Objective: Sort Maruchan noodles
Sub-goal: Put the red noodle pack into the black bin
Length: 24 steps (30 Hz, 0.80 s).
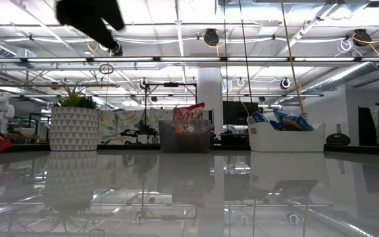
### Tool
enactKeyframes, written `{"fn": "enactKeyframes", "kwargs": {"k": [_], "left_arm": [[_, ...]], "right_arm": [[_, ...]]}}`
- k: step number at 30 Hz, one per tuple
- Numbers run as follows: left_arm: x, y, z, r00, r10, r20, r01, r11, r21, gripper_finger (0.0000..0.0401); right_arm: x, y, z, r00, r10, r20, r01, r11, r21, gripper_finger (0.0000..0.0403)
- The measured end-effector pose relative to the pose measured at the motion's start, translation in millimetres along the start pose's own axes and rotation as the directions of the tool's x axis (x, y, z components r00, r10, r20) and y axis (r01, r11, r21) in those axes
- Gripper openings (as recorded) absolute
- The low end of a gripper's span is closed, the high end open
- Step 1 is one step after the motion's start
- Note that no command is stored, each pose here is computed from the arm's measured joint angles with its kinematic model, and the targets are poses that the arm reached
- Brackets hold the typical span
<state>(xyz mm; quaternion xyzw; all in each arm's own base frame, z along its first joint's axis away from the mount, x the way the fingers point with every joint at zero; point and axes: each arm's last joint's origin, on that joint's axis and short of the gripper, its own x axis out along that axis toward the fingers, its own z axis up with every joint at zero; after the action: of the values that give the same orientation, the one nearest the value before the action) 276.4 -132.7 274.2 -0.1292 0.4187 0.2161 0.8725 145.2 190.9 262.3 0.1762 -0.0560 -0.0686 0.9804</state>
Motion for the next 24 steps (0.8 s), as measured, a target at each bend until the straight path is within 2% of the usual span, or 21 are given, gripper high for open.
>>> {"fn": "enactKeyframes", "kwargs": {"k": [4,8,13,18,21,24], "left_arm": [[-11.1,-13.9,-15.6,0.995,-0.087,-0.048,0.083,0.994,-0.073,0.0282],[-24.0,-31.5,-27.3,0.981,-0.192,-0.016,0.189,0.974,-0.127,0.0282],[-44.4,-55.9,-45.1,0.941,-0.335,0.05,0.339,0.935,-0.108,0.0282],[-66.2,-75.5,-72.5,0.896,-0.44,0.068,0.444,0.894,-0.067,0.0282],[-74.1,-81.8,-91.7,0.887,-0.459,0.043,0.46,0.887,-0.03,0.0282],[-80.6,-84.1,-101.2,0.883,-0.468,0.045,0.468,0.883,-0.009,0.0282]], "right_arm": [[6.8,21.9,-9.2,1.0,0.006,-0.02,-0.006,1.0,0.004,0.0139],[18.9,51.9,-17.2,1.0,0.008,-0.026,-0.008,1.0,-0.008,0.0139],[35.0,100.1,-17.4,0.998,0.051,-0.033,-0.052,0.998,-0.041,0.0139],[48.1,143.4,-12.5,0.996,0.074,-0.055,-0.081,0.986,-0.144,0.0139],[53.6,157.6,-7.6,0.996,0.073,-0.055,-0.082,0.978,-0.191,0.0139],[55.0,160.9,-6.5,0.996,0.073,-0.054,-0.083,0.974,-0.209,0.0139]]}}
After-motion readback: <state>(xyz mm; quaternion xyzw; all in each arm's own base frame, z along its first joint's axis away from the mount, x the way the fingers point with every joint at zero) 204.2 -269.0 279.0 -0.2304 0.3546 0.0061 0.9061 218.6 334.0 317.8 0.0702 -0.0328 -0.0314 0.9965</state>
